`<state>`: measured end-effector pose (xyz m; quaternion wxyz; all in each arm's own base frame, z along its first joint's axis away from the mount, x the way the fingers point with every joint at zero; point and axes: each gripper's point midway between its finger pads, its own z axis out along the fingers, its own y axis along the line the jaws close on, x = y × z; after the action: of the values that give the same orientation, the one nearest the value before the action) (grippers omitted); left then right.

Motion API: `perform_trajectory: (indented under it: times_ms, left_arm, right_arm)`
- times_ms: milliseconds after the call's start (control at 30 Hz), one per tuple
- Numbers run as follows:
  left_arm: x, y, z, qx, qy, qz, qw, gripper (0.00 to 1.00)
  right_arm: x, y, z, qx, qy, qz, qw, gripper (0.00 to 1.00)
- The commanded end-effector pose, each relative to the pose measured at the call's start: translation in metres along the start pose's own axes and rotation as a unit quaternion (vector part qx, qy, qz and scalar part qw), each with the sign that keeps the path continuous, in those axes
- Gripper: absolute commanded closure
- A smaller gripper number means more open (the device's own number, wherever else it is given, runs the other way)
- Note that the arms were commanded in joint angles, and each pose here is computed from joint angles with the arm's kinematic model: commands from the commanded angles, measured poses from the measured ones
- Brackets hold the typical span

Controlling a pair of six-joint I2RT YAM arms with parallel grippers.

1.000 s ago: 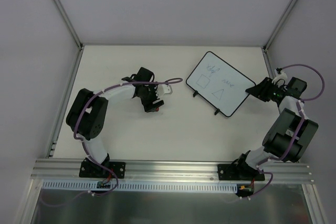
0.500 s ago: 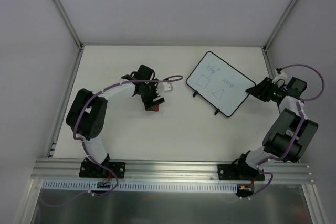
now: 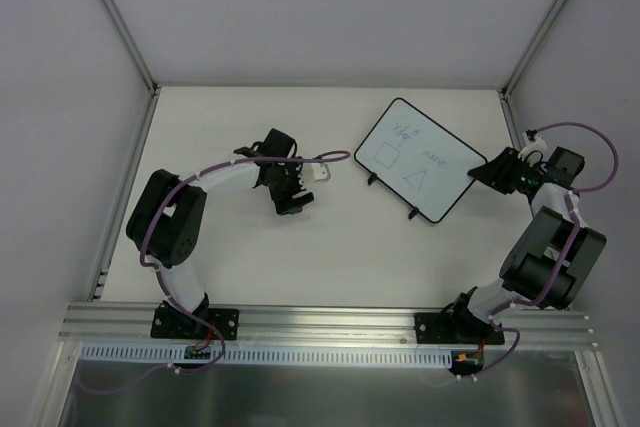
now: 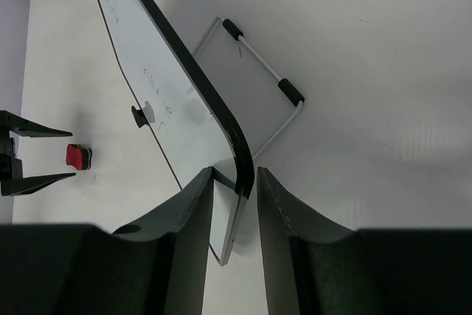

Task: Erase the whiteboard

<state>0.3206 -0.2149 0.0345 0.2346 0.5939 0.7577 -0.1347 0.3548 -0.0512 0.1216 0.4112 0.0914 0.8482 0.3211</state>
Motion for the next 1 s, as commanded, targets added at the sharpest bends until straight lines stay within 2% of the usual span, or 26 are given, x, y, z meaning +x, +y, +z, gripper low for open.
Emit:
perform_trajectory:
  times_ms: [0, 333, 800, 967]
  left_arm:
    - [-0.006, -0.004, -0.005, 0.005, -0.009, 0.009, 1.0, 0.28]
    - [-0.004, -0.005, -0.002, 0.007, -0.003, 0.004, 1.0, 0.34]
    - [0.003, -0.009, 0.006, 0.007, 0.017, -0.001, 1.0, 0.34]
    - [0.006, -0.008, 0.008, 0.005, 0.023, -0.001, 1.0, 0.37]
  right_arm:
    - [-0.002, -0.011, -0.003, 0.03, 0.001, -0.011, 0.999, 0.67]
    - [-0.002, -0.012, -0.003, 0.03, 0.001, -0.009, 1.0, 0.67]
    - [-0.003, -0.012, -0.002, 0.027, 0.001, -0.007, 1.0, 0.67]
    - [-0.002, -0.012, -0.001, 0.027, 0.002, -0.007, 1.0, 0.67]
